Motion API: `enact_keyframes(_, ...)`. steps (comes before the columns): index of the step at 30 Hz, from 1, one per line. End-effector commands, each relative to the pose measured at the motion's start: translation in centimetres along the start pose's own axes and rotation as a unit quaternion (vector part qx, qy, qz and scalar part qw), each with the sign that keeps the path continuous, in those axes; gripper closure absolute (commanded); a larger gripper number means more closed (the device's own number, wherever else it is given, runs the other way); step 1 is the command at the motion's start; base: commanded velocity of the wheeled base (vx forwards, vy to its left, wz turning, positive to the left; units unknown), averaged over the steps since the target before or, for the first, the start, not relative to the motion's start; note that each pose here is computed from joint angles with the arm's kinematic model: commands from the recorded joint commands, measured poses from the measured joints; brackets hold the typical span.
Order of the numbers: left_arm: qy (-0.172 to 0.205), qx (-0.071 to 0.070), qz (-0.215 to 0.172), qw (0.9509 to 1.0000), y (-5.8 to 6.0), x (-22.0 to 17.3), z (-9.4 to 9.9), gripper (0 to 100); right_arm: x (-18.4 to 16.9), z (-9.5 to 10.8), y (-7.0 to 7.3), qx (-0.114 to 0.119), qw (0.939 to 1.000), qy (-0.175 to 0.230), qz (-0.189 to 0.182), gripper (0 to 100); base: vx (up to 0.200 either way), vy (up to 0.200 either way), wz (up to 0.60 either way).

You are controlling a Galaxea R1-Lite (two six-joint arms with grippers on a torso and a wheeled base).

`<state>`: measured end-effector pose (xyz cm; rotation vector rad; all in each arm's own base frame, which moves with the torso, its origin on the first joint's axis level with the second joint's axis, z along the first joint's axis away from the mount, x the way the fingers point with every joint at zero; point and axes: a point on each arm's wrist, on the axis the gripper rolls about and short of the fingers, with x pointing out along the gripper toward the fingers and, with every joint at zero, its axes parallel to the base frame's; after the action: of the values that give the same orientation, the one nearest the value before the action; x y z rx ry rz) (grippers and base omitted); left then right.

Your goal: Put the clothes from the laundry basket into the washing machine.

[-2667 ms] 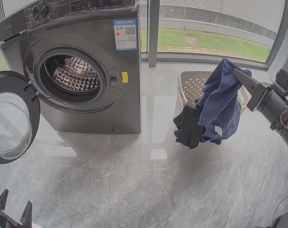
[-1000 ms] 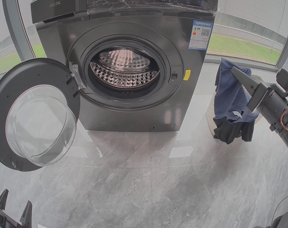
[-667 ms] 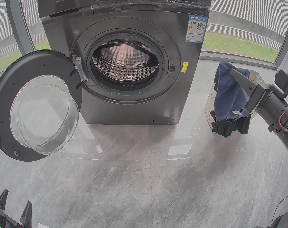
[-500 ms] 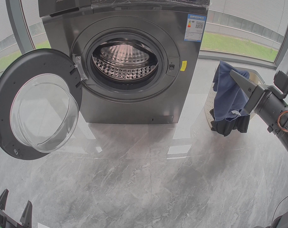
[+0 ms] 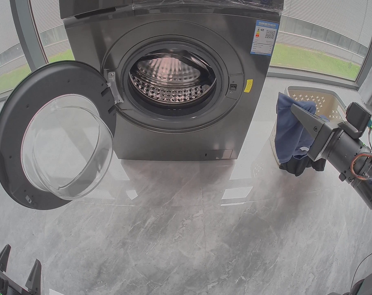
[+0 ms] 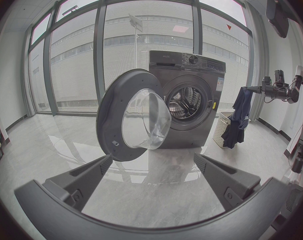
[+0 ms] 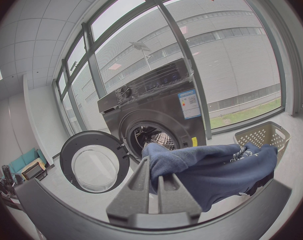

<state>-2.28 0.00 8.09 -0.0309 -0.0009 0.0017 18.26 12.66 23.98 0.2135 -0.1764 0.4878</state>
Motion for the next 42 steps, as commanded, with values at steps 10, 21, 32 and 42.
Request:
enact_keyframes(10, 0.0, 0.001, 0.001, 1.0, 0.0, 0.0, -0.5, 0, 0.0, -0.7, 1.9, 0.012, 0.9977, -0.013, 0.066, 100, 0.0, 0.04, 0.0)
enact_keyframes(21, 0.0, 0.001, 0.001, 1.0, 0.0, 0.0, -0.5, 0, 1.5, -0.7, 0.3, 0.005, 0.9998, -0.019, 0.011, 100, 0.0, 0.0, 0.0)
enact_keyframes(32, 0.0, 0.002, 0.003, 1.0, 0.0, 0.0, -0.5, 0, 1.8, -0.5, 0.1, 0.005, 0.9997, -0.023, -0.003, 100, 0.0, 0.0, 0.0)
enact_keyframes(42, 0.0, 0.004, 0.004, 1.0, 0.0, 0.0, -0.5, 0, 1.9, -1.0, 0.1, 0.004, 0.9999, -0.016, -0.002, 100, 0.0, 0.0, 0.0)
